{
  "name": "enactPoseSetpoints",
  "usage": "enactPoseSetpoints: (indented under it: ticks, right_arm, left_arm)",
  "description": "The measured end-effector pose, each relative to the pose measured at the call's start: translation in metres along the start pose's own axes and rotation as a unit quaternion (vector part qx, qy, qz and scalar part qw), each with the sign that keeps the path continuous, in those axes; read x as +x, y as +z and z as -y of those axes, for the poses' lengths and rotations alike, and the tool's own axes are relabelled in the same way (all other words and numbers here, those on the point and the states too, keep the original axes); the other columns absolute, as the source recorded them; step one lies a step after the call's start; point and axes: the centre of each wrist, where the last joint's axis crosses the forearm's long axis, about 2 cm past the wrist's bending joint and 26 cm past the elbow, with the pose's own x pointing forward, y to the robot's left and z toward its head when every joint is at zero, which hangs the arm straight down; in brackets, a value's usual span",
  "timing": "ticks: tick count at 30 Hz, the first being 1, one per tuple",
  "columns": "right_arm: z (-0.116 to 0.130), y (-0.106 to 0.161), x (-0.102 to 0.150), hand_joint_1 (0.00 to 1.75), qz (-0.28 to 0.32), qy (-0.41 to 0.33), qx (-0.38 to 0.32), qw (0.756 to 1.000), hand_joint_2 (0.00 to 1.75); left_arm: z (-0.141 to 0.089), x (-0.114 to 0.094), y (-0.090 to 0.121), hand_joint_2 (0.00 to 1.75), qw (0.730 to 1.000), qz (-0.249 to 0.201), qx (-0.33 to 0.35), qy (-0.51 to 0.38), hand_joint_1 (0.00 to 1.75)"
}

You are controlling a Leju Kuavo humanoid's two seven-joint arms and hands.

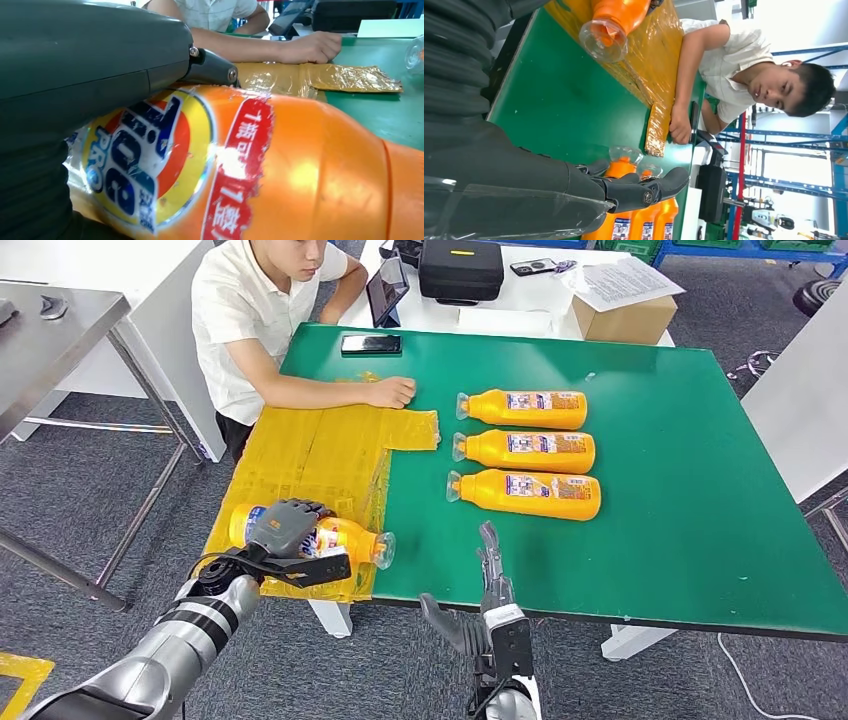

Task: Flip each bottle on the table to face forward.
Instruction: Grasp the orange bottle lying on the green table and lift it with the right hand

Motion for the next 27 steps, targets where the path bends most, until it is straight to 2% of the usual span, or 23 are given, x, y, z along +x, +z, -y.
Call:
enactPoseSetpoints:
  ticks: [3,7,12,24,27]
  right_arm:
    - [0.0,0.001,-0.001,0.0,-0.004,0.0,-0.002,1.0,1.75]
    - [0.001,0.002,-0.004,0.0,-0.011,0.0,-0.005,1.0,1.75]
    - [0.002,0.003,-0.007,0.0,-0.018,0.005,-0.009,1.0,1.75]
    - [0.003,0.003,-0.012,0.0,-0.028,0.014,-0.015,0.999,1.75]
    - [0.003,0.004,-0.013,0.0,-0.031,0.017,-0.016,0.999,1.75]
  left_arm:
    - [-0.002,0.0,-0.003,1.75,0.997,-0.021,-0.03,0.064,0.0]
    - [-0.012,0.0,-0.011,1.75,0.979,-0.057,-0.094,0.17,0.0]
    - [-0.02,-0.001,-0.014,1.75,0.966,-0.075,-0.097,0.228,0.0]
    - [-0.028,0.012,-0.022,1.75,0.943,-0.037,-0.09,0.318,0.0]
    - [-0.023,0.014,-0.019,1.75,0.946,-0.008,-0.055,0.32,0.0]
